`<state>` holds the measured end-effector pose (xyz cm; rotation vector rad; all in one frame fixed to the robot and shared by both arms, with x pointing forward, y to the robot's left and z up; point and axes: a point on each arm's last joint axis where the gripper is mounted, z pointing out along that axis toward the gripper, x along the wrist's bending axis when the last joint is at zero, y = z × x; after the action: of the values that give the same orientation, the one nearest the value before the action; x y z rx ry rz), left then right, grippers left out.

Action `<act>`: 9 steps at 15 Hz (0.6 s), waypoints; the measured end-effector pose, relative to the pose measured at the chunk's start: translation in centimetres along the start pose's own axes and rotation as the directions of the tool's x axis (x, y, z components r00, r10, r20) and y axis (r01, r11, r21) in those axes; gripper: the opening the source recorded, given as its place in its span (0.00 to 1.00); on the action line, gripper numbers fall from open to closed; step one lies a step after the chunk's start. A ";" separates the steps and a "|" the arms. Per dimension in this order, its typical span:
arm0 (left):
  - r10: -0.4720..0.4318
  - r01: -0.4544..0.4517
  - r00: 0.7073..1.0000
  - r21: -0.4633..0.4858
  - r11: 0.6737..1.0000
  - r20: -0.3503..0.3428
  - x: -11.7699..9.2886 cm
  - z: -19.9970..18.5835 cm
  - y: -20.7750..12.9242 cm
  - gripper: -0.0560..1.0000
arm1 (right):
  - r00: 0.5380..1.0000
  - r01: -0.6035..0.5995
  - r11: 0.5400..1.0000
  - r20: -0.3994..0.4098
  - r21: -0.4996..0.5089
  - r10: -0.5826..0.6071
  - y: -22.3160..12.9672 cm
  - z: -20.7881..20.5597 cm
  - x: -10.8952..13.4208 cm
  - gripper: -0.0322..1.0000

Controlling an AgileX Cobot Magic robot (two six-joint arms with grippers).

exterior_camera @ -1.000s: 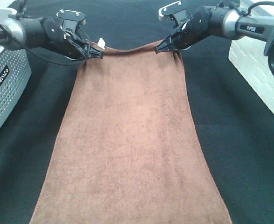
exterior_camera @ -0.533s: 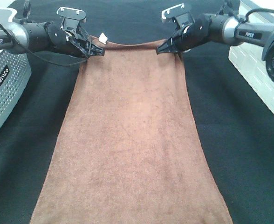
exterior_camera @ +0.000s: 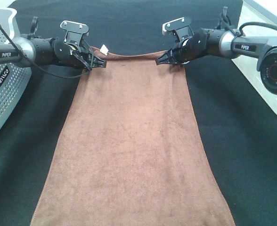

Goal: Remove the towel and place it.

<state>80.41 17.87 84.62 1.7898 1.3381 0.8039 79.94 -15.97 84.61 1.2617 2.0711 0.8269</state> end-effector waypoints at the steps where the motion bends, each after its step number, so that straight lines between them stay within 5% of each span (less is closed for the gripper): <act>1: 0.000 0.000 1.000 -0.011 1.000 -0.006 0.0 0.2 -0.2 0.05 | 1.000 -0.015 1.000 0.001 -0.012 0.015 -0.3 0.3 0.1 0.05; 5: -0.001 -0.001 1.000 -0.056 0.998 -0.026 0.2 0.6 -0.6 0.09 | 0.999 -0.034 0.997 0.018 -0.067 0.035 0.1 0.4 -0.2 0.22; 9: -0.004 -0.003 0.999 -0.132 0.991 -0.053 0.4 0.7 -0.1 0.38 | 0.997 -0.060 0.991 0.044 -0.116 0.066 0.3 0.3 -1.5 0.49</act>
<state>81.02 18.15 84.20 1.6754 1.2885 0.9232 80.90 -17.12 84.84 1.2780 1.9267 0.9211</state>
